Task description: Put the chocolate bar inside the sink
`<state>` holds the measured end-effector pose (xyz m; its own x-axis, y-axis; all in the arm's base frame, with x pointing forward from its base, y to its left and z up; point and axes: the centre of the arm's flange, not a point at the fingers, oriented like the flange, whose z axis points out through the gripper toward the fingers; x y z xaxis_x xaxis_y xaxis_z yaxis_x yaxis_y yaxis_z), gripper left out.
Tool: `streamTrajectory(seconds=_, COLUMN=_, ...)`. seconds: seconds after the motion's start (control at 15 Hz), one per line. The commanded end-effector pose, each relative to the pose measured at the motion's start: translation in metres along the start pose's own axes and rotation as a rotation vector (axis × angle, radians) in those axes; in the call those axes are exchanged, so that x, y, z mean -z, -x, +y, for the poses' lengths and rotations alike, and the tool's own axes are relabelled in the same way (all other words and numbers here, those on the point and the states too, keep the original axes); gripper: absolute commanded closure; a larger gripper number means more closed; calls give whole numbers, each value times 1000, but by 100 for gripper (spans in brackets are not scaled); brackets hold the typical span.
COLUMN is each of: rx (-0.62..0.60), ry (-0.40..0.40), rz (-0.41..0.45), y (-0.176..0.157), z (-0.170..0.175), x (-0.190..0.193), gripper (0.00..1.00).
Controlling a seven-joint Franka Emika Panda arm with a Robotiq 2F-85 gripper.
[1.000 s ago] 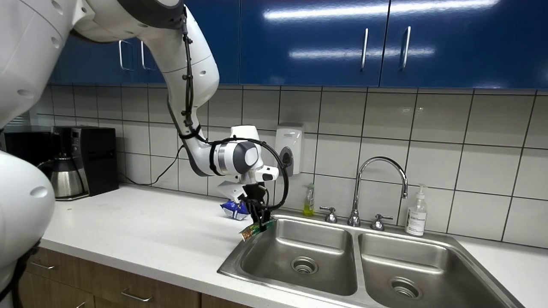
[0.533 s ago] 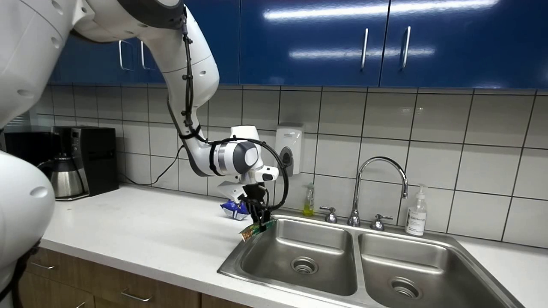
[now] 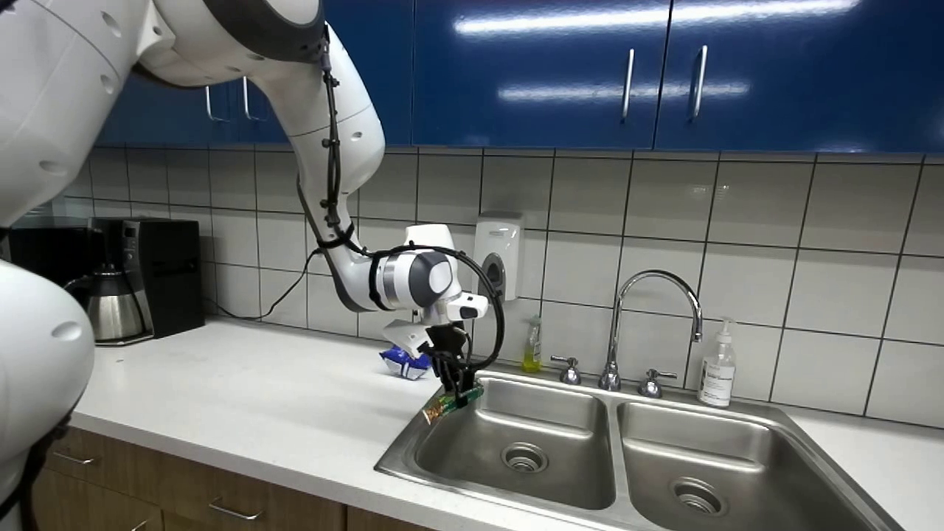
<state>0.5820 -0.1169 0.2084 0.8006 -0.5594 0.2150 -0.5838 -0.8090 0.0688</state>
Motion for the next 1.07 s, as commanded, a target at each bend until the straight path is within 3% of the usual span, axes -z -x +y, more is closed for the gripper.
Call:
streamTrajectory(seconds=0.0, rx=-26, ry=11, rz=10, y=-24, z=10, x=-18, gripper=84)
streamTrajectory(seconds=1.0, rx=-182, ry=4, rz=-34, y=-104, z=48, x=-132, gripper=84)
